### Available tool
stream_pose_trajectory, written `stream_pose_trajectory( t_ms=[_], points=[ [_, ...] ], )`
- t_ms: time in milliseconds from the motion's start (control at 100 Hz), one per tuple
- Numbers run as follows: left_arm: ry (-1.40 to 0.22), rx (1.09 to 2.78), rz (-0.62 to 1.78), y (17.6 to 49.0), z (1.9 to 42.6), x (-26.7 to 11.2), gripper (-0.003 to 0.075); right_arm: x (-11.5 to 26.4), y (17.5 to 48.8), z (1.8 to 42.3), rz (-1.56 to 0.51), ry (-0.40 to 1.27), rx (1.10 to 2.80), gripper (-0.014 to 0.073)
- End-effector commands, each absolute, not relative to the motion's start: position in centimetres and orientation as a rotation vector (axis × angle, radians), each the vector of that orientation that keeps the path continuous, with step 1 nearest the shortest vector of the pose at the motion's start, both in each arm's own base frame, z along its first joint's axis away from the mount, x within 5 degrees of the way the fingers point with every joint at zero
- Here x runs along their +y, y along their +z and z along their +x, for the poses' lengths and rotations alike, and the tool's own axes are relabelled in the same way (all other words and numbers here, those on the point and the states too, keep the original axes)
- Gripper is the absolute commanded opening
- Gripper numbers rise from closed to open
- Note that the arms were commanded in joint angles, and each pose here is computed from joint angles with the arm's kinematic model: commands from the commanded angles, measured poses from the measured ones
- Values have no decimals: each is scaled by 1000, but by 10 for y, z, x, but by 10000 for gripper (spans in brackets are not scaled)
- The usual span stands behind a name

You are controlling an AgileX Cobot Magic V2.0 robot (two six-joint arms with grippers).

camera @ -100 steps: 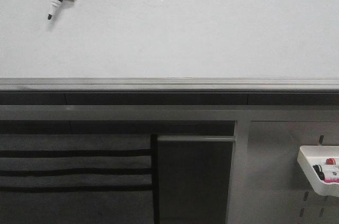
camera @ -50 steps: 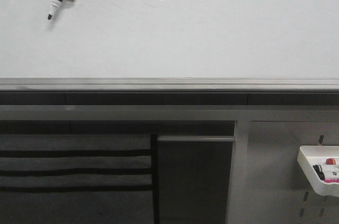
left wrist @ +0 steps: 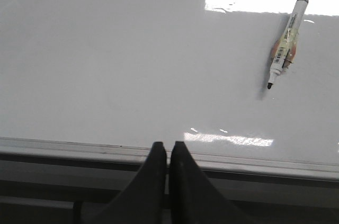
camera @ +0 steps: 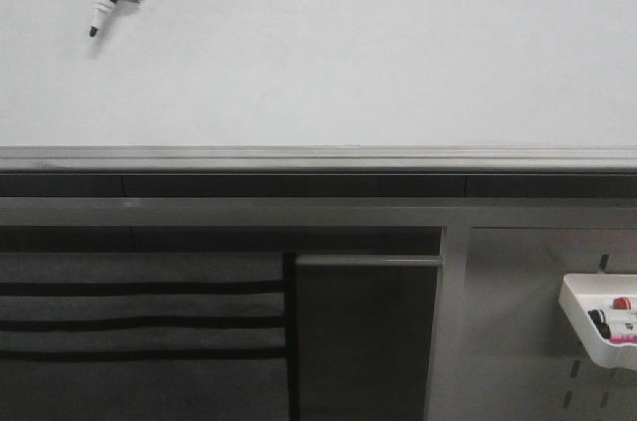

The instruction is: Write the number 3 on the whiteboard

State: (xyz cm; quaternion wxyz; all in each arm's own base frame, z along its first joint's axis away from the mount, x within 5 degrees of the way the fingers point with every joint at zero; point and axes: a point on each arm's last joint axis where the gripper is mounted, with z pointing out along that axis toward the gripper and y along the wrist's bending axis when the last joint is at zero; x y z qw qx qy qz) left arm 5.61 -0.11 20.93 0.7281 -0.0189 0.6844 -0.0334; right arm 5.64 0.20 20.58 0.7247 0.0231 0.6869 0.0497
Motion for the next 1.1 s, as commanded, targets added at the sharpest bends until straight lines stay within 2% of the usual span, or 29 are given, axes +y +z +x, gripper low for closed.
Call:
stream_pose_trajectory(
  t_ms=[0, 200, 530, 710, 1090],
  points=[
    [-83, 1363, -54, 229, 50, 0, -18, 1, 218, 53, 53, 105, 1416, -74],
    [-86, 1328, -43, 273, 39, -1, -18, 2, 260, 42, 43, 113, 1496, -74],
    [-22, 1566, 37, 351, 45, -3, -18, 4, 343, 49, 21, 105, 1630, -74],
    [-23, 1608, 38, 362, 57, -3, -18, 4, 366, 63, 23, 104, 1611, -74],
    [-23, 1617, 38, 362, 59, -3, -18, 4, 366, 65, 24, 104, 1612, -74]
  ],
)
